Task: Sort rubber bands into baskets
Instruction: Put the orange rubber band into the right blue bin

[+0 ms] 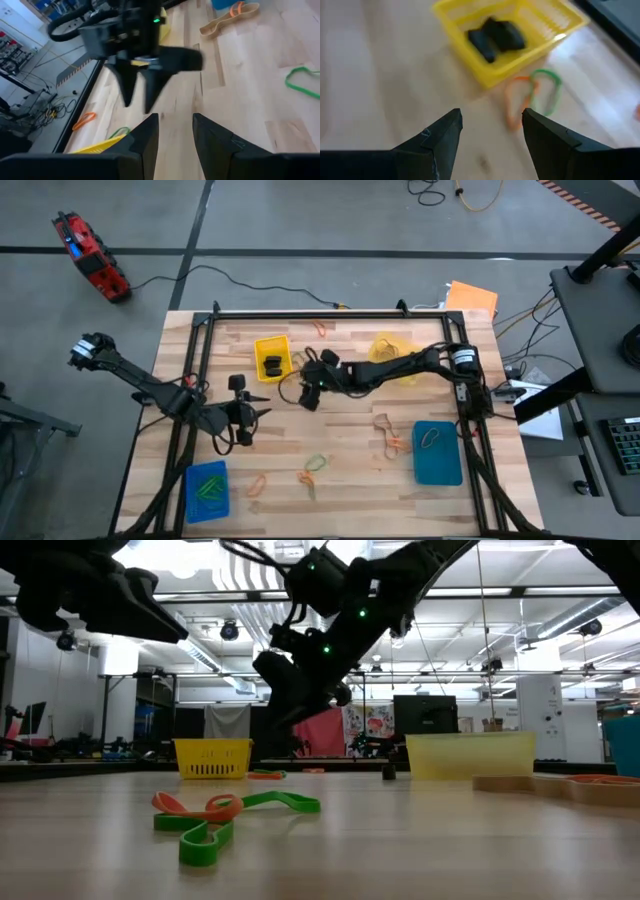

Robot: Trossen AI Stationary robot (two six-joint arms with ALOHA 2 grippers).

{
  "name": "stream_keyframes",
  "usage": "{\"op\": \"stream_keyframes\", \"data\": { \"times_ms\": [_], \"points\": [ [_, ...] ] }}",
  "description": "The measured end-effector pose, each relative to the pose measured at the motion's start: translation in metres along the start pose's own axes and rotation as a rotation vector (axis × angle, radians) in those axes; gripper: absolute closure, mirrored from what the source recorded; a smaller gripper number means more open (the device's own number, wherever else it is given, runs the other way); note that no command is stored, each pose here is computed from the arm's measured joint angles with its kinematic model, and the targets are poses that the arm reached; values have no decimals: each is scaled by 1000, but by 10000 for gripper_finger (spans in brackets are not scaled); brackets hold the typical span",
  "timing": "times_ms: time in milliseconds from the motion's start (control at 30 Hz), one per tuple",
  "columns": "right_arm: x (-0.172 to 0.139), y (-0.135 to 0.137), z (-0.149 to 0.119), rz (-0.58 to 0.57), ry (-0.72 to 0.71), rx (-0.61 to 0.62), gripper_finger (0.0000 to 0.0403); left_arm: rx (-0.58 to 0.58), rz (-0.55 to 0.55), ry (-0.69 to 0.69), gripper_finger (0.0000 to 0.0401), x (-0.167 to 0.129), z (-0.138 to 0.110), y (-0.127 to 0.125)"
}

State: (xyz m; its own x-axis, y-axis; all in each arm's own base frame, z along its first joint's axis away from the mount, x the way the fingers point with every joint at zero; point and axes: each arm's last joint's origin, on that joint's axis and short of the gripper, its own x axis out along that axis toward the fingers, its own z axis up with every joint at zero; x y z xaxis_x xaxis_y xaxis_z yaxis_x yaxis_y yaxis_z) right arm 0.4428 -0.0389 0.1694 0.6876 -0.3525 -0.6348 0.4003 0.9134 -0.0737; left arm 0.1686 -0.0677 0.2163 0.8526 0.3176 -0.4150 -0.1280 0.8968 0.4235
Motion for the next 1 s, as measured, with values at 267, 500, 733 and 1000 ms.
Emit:
{"op": "stream_keyframes", "data": {
  "times_ms": [267,500,733,1000],
  "points": [
    [14,-34,-1,-8,39,267,200,7,1,1,297,0,0,0],
    [32,-30,-16,-8,86,260,200,25,11,2,297,0,0,0],
    [57,-25,-26,-11,104,183,200,32,34,4,297,0,-1,1],
    [68,-22,-25,-21,97,193,214,34,36,4,297,0,-1,1]
  ]
}}
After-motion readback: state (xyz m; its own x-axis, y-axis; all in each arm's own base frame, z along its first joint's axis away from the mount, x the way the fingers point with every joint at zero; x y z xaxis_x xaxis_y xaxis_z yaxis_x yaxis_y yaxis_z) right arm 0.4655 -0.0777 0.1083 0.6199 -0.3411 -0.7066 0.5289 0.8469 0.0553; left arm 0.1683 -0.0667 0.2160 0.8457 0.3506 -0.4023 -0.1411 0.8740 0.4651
